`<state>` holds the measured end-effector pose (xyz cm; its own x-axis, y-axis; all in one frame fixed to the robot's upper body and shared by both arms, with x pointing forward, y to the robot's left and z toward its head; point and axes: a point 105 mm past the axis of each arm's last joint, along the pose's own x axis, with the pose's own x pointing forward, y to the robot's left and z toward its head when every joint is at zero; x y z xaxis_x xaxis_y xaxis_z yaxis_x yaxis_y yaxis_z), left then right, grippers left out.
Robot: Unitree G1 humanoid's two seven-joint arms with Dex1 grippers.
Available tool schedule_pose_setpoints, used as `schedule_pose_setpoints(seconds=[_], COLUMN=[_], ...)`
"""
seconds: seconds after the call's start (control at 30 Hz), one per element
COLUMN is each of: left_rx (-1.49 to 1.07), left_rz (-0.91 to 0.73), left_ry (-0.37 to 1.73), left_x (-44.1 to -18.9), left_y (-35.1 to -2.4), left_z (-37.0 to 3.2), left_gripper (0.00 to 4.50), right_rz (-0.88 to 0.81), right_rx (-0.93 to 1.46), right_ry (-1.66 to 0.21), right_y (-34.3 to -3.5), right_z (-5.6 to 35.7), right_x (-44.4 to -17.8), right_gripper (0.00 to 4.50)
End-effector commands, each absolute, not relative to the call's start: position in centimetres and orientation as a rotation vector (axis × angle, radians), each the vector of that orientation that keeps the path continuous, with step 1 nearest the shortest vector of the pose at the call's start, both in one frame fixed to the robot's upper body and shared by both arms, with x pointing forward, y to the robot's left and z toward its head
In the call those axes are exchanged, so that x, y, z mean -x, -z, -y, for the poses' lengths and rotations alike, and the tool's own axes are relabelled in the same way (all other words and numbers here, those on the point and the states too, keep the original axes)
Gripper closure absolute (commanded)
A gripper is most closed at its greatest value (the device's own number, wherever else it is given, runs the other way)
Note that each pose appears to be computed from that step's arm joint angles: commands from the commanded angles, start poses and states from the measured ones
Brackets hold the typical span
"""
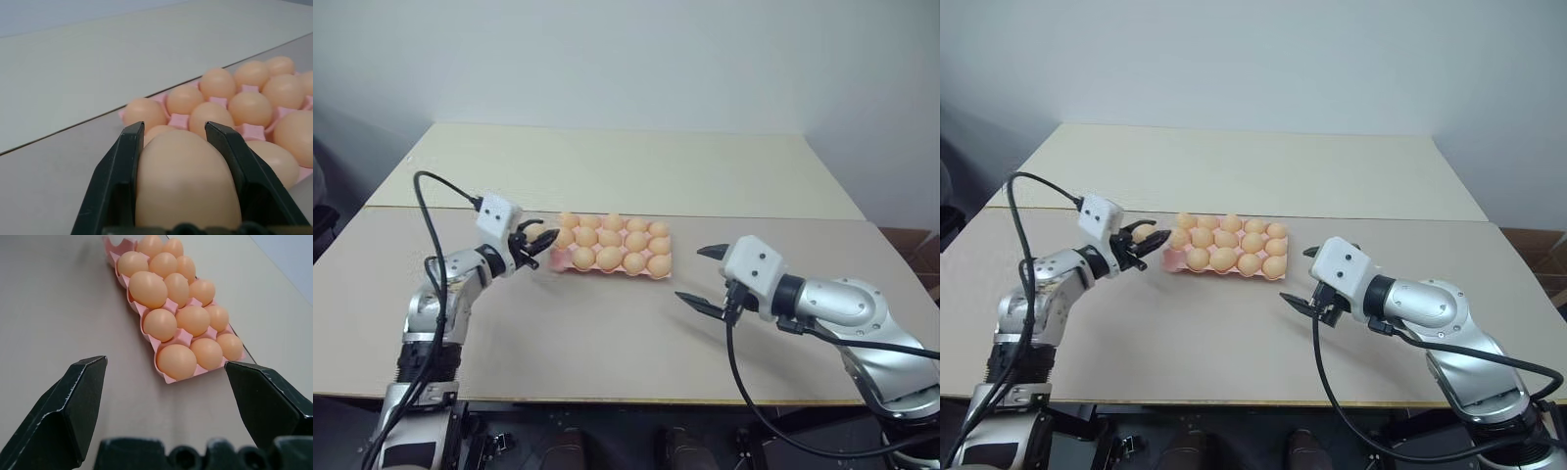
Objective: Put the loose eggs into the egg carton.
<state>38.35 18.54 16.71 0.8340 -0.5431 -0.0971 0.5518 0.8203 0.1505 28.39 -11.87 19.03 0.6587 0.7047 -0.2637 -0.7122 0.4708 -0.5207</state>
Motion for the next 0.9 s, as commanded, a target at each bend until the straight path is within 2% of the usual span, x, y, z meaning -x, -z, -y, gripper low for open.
schedule_pose_setpoints(seconds=[0.03,0.13,0.2,0.27,0.4,0.43,0.63,0.9], left_rx=[-0.217,-0.208,-0.218,-0.224,-0.243,-0.240,-0.267,-0.309], left_rz=[-0.026,-0.050,-0.055,-0.030,0.001,0.008,0.008,-0.118], left_ry=[0.620,0.665,0.660,0.657,0.650,0.641,0.594,0.631], left_x=[-38.6,-38.5,-38.6,-38.7,-38.6,-38.5,-35.5,-28.4], left_y=[-17.5,-17.1,-17.0,-17.3,-17.8,-18.0,-18.4,-17.1], left_z=[-17.7,-17.3,-17.5,-17.6,-17.8,-18.0,-21.0,-24.5], left_gripper=[2.78,2.78,2.04,1.56,0.21,0.02,0.02,0.02], right_rz=[0.028,0.023,0.025,0.025,0.024,0.023,0.020,-0.003], right_rx=[0.661,0.660,0.664,0.665,0.668,0.668,0.674,0.683], right_ry=[-0.840,-0.830,-0.824,-0.819,-0.818,-0.818,-0.826,-0.904], right_y=[-20.0,-19.9,-19.8,-19.8,-19.7,-19.7,-19.7,-19.7], right_z=[11.8,11.9,11.9,11.9,12.0,12.0,12.0,12.2], right_x=[-28.0,-27.9,-27.8,-27.8,-27.8,-27.7,-27.7,-27.3], right_gripper=[0.00,0.00,0.00,0.00,0.00,0.00,0.00,0.00])
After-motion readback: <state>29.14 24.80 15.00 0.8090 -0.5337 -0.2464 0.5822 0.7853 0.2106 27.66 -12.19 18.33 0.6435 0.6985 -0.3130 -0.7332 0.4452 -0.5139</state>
